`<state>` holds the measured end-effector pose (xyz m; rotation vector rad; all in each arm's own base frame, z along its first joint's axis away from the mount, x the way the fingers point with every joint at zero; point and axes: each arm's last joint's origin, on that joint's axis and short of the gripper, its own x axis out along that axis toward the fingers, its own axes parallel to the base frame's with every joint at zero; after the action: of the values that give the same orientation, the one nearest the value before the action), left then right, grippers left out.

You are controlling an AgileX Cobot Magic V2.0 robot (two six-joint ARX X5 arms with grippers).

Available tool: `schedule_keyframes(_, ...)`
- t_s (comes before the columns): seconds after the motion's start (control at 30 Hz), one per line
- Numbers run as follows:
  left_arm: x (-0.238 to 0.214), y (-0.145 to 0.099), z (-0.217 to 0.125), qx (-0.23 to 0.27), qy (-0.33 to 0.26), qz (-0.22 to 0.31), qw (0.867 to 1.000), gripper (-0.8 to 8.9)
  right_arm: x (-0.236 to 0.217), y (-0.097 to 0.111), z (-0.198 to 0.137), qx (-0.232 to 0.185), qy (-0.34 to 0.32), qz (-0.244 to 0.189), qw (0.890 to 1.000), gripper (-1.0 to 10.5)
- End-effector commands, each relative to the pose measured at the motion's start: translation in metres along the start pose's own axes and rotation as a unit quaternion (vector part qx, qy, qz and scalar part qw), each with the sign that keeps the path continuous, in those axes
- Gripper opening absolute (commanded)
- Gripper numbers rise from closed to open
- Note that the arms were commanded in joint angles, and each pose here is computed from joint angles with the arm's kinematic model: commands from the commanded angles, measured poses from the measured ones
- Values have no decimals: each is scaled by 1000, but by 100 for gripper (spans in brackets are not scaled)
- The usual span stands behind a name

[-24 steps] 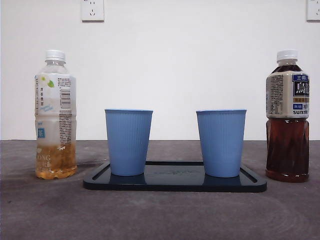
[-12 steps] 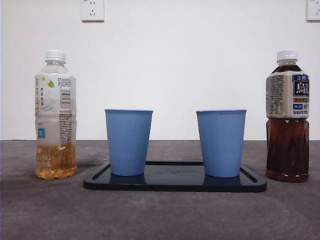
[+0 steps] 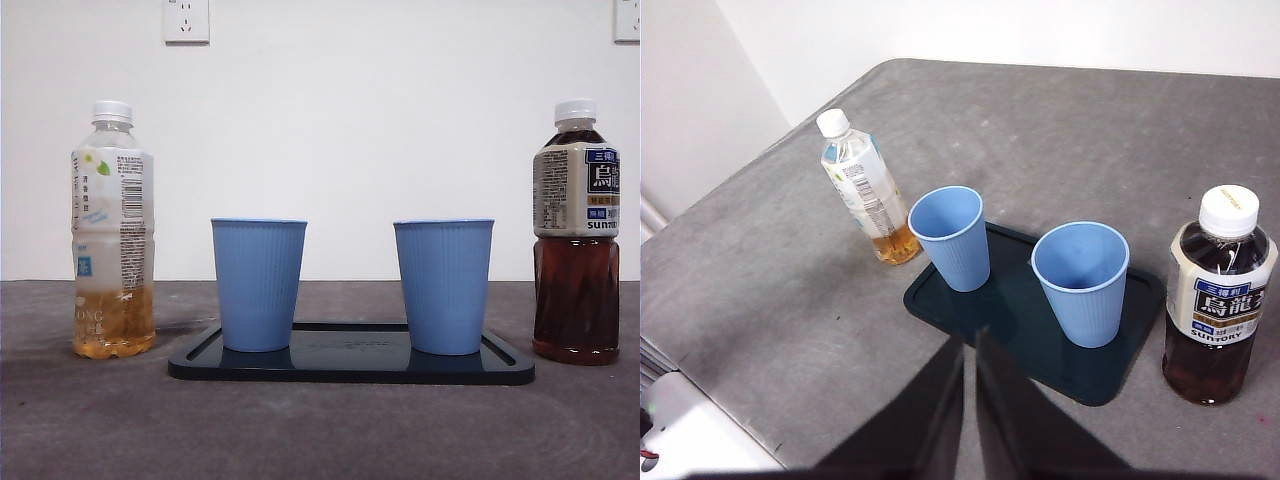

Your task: Pour the drink into the cup

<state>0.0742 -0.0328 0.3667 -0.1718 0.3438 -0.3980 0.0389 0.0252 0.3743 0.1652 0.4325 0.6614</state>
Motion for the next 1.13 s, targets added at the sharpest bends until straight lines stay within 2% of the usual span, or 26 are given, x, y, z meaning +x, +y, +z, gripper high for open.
schedule_keyframes(0.03,7,14,-16,74,-20,56,995,26,-2,2,4,-9,-9,5,1000,18)
schedule_keyframes(0.13,21,34,-51,117,-23,115,986,26,-2,2,4,-9,-9,5,1000,18)
schedule_keyframes(0.2,31,47,-79,126,-27,141,982,27,-2,2,4,-9,-9,5,1000,18)
schedule_keyframes(0.33,50,65,-129,115,-69,162,978,26,-2,2,4,-9,-9,5,1000,18)
schedule_keyframes(0.5,65,78,-168,69,-116,172,976,27,-2,2,4,-9,-9,5,1000,18)
schedule_keyframes(0.73,69,82,-184,56,-120,173,976,26,-2,2,5,-11,-16,6,1000,18)
schedule_keyframes(1.13,69,83,-185,56,-117,175,976,26,-2,2,6,-12,-19,7,1000,18)
